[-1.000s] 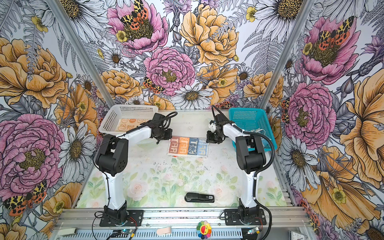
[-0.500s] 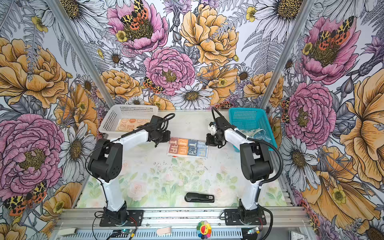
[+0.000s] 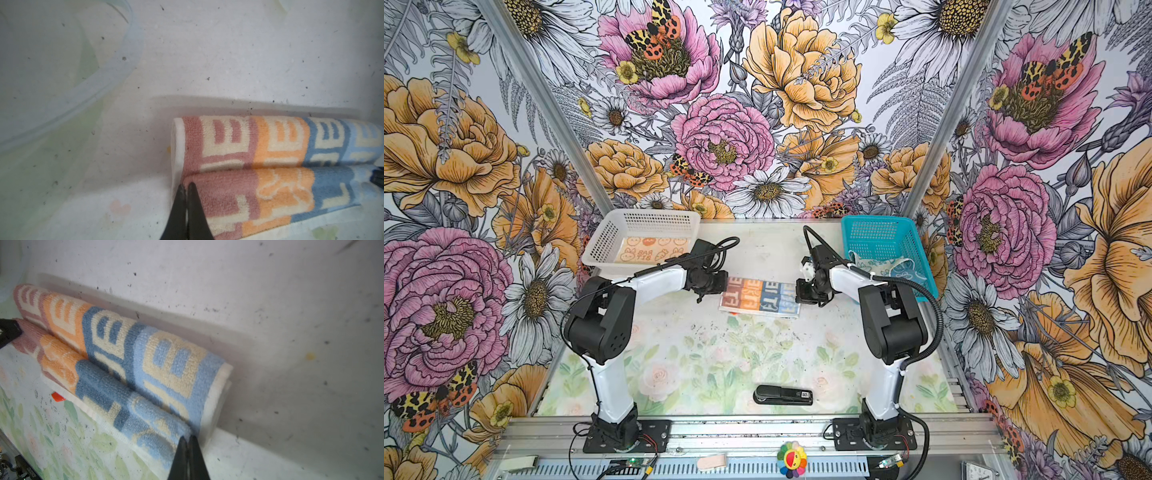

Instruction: Fold and stack the towels

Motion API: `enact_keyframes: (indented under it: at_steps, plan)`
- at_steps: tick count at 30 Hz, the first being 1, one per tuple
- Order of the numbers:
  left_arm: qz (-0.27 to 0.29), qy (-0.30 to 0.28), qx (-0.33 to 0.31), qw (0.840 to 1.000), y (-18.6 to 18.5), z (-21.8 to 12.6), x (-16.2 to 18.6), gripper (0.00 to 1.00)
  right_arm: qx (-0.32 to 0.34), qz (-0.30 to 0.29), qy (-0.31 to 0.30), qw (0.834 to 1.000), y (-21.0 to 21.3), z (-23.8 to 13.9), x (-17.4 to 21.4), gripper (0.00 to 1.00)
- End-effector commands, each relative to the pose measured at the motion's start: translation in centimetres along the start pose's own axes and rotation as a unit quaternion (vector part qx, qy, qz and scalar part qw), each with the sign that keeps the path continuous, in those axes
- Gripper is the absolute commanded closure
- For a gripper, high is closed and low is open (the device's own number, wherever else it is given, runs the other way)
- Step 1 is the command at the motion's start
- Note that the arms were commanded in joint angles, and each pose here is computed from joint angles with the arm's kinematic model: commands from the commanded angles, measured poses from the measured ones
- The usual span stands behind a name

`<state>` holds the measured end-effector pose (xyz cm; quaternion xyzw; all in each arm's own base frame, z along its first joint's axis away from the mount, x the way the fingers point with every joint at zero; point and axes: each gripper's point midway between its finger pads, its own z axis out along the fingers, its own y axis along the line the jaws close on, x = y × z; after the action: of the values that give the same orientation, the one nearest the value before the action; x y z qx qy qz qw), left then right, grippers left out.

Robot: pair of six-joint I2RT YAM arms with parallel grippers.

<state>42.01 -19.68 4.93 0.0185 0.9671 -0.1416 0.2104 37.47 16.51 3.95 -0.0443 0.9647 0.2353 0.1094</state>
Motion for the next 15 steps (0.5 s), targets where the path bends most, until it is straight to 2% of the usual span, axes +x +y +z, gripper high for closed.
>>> enact_keyframes:
  at_steps: [1,15]
  plan:
    - [-0.019,-0.028,-0.023,0.999,1.4,-1.5,-1.1,1.0,0.014,-0.004,-0.029,0.999,0.0,-1.6,-1.3,1.0]
    - [-0.013,-0.002,-0.02,1.0,0.8,-0.3,1.4,1.0,0.016,0.006,0.004,1.0,-0.7,0.3,0.9,1.0]
